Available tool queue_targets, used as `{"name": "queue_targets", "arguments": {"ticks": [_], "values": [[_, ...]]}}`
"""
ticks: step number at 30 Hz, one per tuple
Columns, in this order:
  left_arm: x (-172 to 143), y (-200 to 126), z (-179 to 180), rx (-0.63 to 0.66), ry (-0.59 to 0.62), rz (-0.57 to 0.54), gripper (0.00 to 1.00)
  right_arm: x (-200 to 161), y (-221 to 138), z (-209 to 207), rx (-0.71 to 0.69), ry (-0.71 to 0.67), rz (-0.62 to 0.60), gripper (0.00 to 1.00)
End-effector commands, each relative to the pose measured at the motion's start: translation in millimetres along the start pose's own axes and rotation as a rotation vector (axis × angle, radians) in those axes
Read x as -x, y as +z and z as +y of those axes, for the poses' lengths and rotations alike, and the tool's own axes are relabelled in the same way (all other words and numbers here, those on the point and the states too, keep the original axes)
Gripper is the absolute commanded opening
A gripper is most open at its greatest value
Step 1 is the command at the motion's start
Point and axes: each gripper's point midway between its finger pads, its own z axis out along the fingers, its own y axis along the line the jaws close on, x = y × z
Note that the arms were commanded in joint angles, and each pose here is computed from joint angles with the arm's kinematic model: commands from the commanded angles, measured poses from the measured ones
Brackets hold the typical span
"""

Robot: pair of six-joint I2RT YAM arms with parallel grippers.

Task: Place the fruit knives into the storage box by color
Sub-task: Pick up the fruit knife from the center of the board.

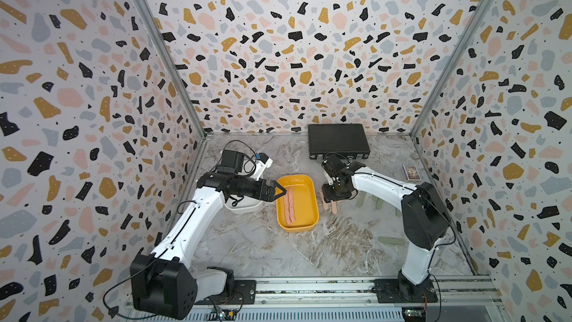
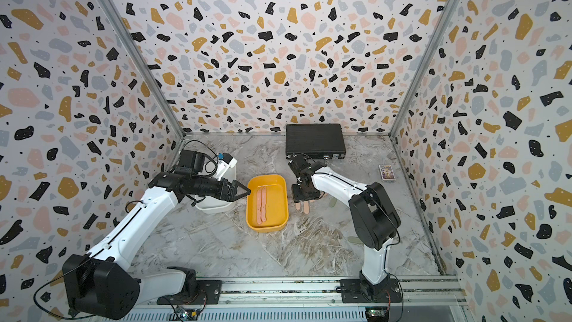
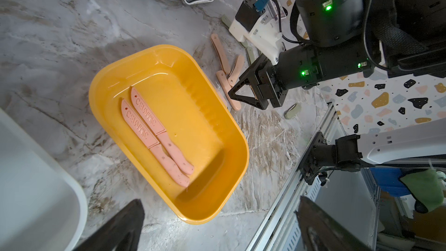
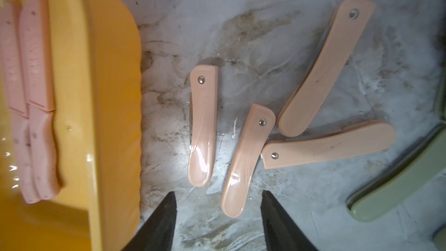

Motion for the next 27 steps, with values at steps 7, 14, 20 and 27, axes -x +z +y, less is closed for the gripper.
{"name": "queue_targets", "arguments": {"ticks": [7, 14, 20, 27], "values": [[1.7, 2.4, 4.0, 0.019, 0.037, -0.005, 0.99, 15.0, 3.5, 12.3, 0.042, 0.015, 0.005, 0.54], [-4.4, 0.8, 1.6, -0.01, 0.039, 0.042, 0.99, 16.2, 15.6, 17.0, 0.049, 0.011, 0.036, 0.5], [-8.7, -3.0, 0.0, -0.051, 0.008, 0.019, 0.99, 13.9, 25.7, 17.5, 0.034, 0.009, 0.059, 0.49], [-10.9, 1.4, 0.7, -0.078, -0.026, 0.026, 0.99, 5.9, 35.8, 14.4, -0.041, -0.036, 0.087, 0.48]]}}
